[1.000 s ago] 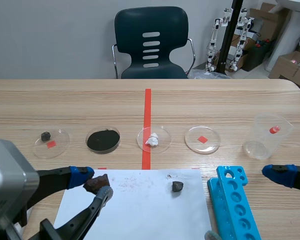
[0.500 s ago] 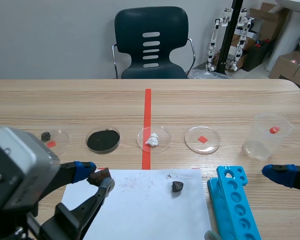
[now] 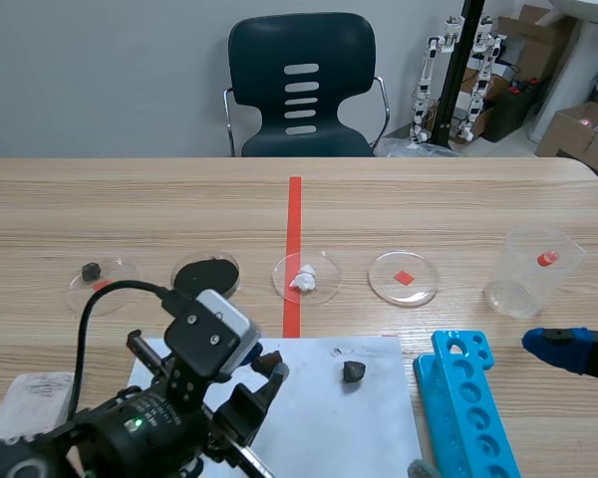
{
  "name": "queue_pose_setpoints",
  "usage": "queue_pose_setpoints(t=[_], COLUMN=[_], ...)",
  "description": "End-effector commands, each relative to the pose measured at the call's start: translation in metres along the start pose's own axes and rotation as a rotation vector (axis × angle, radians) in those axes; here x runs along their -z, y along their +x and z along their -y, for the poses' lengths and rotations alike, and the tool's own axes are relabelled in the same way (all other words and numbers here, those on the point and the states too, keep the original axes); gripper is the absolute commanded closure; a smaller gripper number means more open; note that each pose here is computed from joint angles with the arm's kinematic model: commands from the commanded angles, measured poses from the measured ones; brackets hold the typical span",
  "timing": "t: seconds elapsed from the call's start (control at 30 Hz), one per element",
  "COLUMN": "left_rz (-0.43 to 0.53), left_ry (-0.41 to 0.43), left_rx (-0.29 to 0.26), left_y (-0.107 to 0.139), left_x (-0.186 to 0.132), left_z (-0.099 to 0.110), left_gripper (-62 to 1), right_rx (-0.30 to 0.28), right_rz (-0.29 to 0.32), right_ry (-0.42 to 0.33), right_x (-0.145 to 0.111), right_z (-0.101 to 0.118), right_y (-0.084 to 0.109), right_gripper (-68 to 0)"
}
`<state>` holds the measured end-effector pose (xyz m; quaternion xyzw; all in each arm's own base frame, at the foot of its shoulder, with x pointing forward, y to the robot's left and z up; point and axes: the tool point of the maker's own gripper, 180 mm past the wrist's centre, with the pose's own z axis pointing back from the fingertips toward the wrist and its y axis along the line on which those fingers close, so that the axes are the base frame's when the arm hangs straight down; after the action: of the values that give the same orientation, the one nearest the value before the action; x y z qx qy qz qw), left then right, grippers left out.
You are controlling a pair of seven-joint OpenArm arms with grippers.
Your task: Put the middle mineral back
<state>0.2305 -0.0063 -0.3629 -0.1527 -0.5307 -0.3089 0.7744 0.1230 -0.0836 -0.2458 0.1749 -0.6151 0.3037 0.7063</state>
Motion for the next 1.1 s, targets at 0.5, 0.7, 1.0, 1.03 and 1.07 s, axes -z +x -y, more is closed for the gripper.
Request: queue_pose_setpoints(t=[0.5, 0.7, 1.0, 1.03, 1.07], left_rz=[-0.036, -0.08, -0.108, -0.108, -0.108], left_ry=[0.04, 0.043, 0.047, 0.048, 0.047], left_rx=[-0.043, -0.049, -0.042, -0.044, -0.044], left_y=[-0.017, -0.029, -0.037, -0.036, -0.037], left_x=[0.047, 0.044, 0.041, 0.041, 0.04], left_z=[-0.024, -0.027, -0.032, -0.032, -0.032], left_gripper=[-13.0, -13.0, -13.0, -13.0, -13.0], right_rx=[-0.005, -0.005, -0.005, -0.005, -0.005], right_rz=[0.026, 0.026, 0.026, 0.026, 0.026], right_ry=[-0.001, -0.001, -0.001, -0.001, -0.001], right_x=[0.0, 0.0, 0.0, 0.0, 0.0], right_z=[0.003, 0.003, 0.003, 0.003, 0.003], right_y=[0.006, 0.006, 0.006, 0.006, 0.006], right_gripper=[-67.9, -67.9, -67.9, -67.9, -67.9])
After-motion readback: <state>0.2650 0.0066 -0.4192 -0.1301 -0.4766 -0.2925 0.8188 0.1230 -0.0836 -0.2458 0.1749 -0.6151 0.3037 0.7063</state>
